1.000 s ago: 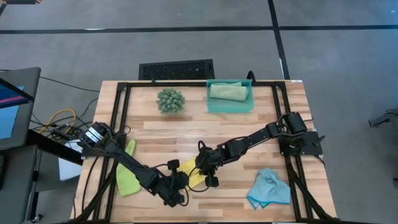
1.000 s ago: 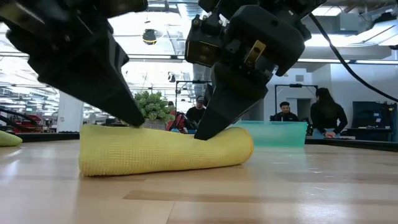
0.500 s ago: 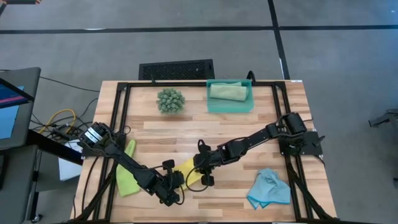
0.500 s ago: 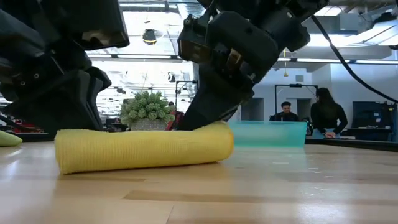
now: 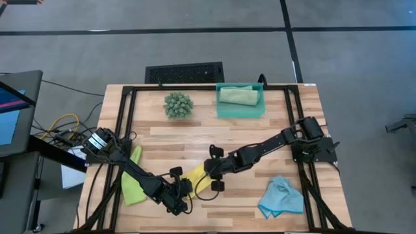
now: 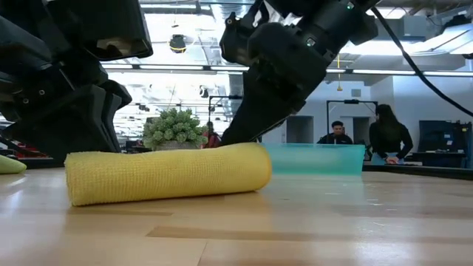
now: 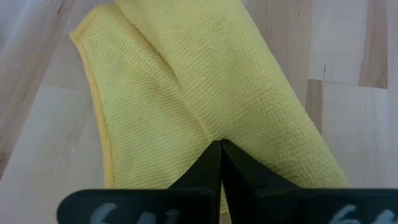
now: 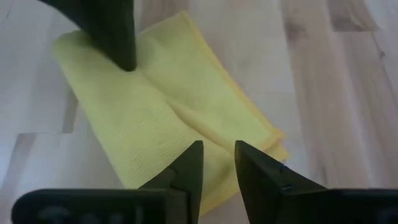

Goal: Roll microfiber towels into tight, uniform cylinder then place into a basket
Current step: Roll the yellow microfiber cloth

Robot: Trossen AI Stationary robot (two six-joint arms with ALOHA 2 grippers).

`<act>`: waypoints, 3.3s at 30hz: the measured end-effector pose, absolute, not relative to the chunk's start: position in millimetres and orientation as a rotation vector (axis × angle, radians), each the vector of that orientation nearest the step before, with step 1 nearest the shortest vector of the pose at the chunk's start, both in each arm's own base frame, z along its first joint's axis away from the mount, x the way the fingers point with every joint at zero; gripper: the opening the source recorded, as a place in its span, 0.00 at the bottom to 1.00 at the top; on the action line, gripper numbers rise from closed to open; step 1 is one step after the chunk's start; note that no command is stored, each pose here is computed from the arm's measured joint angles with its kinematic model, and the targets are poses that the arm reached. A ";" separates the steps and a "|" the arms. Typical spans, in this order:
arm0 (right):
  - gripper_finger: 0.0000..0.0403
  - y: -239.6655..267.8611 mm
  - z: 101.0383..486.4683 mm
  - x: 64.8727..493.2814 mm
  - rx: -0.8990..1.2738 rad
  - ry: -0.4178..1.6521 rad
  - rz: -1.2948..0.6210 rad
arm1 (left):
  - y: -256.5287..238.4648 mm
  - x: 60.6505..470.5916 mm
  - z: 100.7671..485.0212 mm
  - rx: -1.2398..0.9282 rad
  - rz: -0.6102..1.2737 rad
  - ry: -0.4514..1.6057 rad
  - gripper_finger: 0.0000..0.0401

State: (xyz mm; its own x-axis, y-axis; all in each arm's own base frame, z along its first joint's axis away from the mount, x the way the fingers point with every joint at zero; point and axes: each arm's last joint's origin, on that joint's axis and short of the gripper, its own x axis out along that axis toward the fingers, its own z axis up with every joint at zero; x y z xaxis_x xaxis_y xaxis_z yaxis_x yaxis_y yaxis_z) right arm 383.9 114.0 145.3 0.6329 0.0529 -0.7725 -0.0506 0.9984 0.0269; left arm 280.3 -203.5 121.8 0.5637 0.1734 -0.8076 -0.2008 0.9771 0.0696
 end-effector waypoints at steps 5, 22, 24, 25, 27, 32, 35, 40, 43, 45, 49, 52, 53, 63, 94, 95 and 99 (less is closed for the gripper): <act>0.24 112.3 142.4 380.4 -0.006 0.933 0.049 | -203.5 280.2 121.8 -0.031 0.220 0.948 0.00; 0.17 121.4 190.4 350.0 -0.133 0.926 -0.060 | -203.8 280.4 121.8 -0.018 0.207 0.947 0.00; 0.17 137.7 192.8 352.0 -0.143 0.849 0.002 | -204.3 281.0 122.0 -0.011 0.198 0.942 0.00; 0.17 145.8 191.7 353.8 -0.159 0.814 0.035 | -204.7 281.5 122.2 -0.010 0.191 0.938 0.00; 0.18 162.5 184.0 359.8 -0.224 0.741 0.125 | -205.5 281.8 122.3 -0.015 0.183 0.936 0.00; 0.31 179.4 153.6 374.1 -0.406 0.699 0.253 | -205.6 281.9 122.3 -0.016 0.183 0.935 0.00; 0.43 179.8 144.5 385.2 -0.476 0.699 0.276 | -205.7 282.1 122.3 -0.014 0.180 0.933 0.00; 0.61 179.3 128.0 396.9 -0.609 0.713 0.361 | -205.8 282.3 122.4 -0.011 0.178 0.932 0.00; 0.63 181.0 120.2 400.5 -0.658 0.718 0.381 | -205.7 282.4 122.3 -0.012 0.179 0.932 0.00; 0.62 181.1 113.4 400.7 -0.676 0.736 0.389 | -205.8 282.4 122.3 -0.012 0.178 0.931 0.00; 0.53 180.9 111.4 402.9 -0.684 0.738 0.384 | -205.8 282.5 122.4 -0.012 0.178 0.931 0.00; 0.40 178.3 110.8 403.8 -0.662 0.748 0.374 | -205.9 282.5 122.4 -0.013 0.177 0.931 0.00; 0.36 178.2 110.9 403.6 -0.657 0.751 0.375 | -205.9 282.5 122.3 -0.012 0.175 0.932 0.00; 0.04 176.7 117.8 403.7 -0.564 0.847 0.392 | -205.7 280.6 139.3 -0.008 0.166 0.881 0.00; 0.10 134.9 121.3 406.4 0.173 1.109 0.841 | -224.5 280.9 146.8 0.097 0.046 0.756 0.00; 0.09 131.6 119.5 406.5 0.194 1.105 0.846 | -224.5 280.9 146.7 0.097 0.046 0.757 0.00; 0.08 123.6 115.9 407.4 0.242 1.092 0.845 | -222.1 281.7 144.5 0.089 0.050 0.750 0.00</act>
State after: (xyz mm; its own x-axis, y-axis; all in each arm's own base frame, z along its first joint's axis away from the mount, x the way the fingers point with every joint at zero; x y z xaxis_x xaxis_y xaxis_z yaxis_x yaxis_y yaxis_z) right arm 407.4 123.6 115.9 0.1932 0.7060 -0.6814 -0.4822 0.6731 0.5607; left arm 281.7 -222.1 144.5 0.7306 0.0769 -0.6785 -0.0131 0.9950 0.0987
